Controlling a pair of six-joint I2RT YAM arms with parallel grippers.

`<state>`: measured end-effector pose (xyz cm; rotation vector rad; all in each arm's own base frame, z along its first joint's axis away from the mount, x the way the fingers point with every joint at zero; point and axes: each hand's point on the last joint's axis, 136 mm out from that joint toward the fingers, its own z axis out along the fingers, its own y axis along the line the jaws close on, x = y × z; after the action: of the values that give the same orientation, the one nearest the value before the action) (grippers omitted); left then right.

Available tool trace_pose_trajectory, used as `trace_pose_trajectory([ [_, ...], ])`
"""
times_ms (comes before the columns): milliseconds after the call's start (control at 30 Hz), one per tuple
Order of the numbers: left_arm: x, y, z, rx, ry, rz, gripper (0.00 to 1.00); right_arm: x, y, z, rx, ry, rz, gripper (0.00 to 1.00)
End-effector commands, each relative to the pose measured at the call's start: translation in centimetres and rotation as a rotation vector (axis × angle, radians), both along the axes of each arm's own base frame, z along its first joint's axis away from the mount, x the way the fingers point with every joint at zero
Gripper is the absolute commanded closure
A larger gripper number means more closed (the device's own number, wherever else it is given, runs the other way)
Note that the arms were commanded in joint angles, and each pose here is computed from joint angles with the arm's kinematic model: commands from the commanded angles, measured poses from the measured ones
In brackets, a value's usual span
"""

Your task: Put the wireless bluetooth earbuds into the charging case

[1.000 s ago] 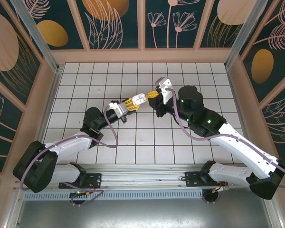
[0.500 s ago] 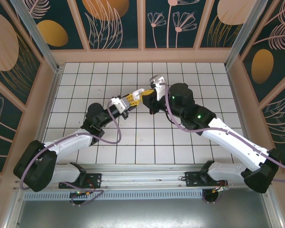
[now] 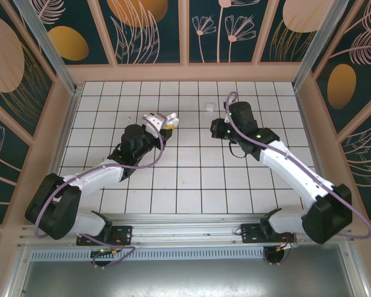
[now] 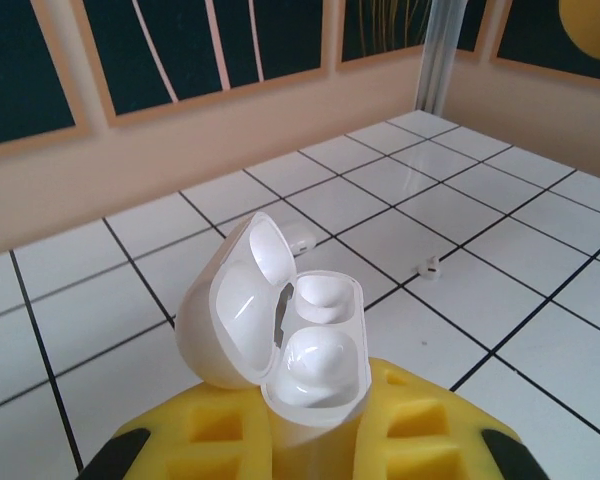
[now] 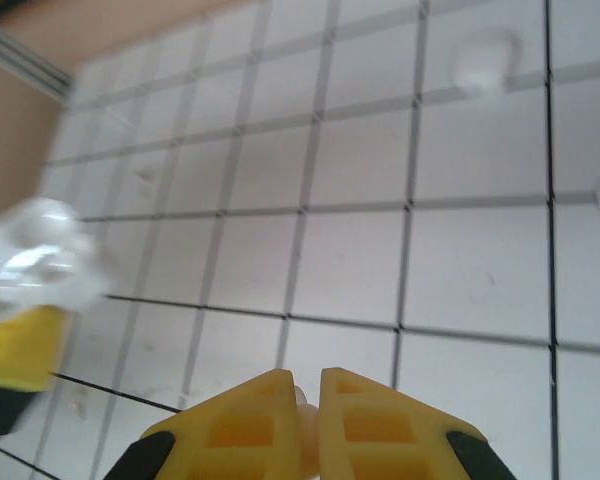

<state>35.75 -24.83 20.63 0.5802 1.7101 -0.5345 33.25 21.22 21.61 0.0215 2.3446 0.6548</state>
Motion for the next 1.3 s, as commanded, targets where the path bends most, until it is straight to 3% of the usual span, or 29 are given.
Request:
trace_pose_trajectory([
  [0,0.2,0.0,-0.2,-0.029,0.054,0.016,1.00,-1.0,-1.2,-6.1,-0.061,0.232,-0.054,0.95],
  [467,-0.9,0.8,-1.5,-0.006,0.088,0.023,1.00,-0.4,-5.6,-18.5,-0.547,0.555,-0.209,0.97],
  [667,-1.3,1.6,-1.5,0.025,0.072,0.043,1.00,-0.6,-5.2,-20.0,-0.684,0.579,-0.218,0.96],
  [967,-1.7,2.1,-1.6,0.033,0.065,0.054,1.00,-1.8,-0.3,-19.2,-0.551,0.585,-0.138,0.67],
  [1133,-1.8,2.2,-1.7,0.037,0.066,0.054,1.00,-2.0,3.0,-16.9,-0.427,0.545,-0.086,0.63],
  [1267,-2.0,2.2,-1.7,0.035,0.068,0.051,1.00,-1.8,3.3,-15.1,-0.387,0.525,-0.086,0.62],
])
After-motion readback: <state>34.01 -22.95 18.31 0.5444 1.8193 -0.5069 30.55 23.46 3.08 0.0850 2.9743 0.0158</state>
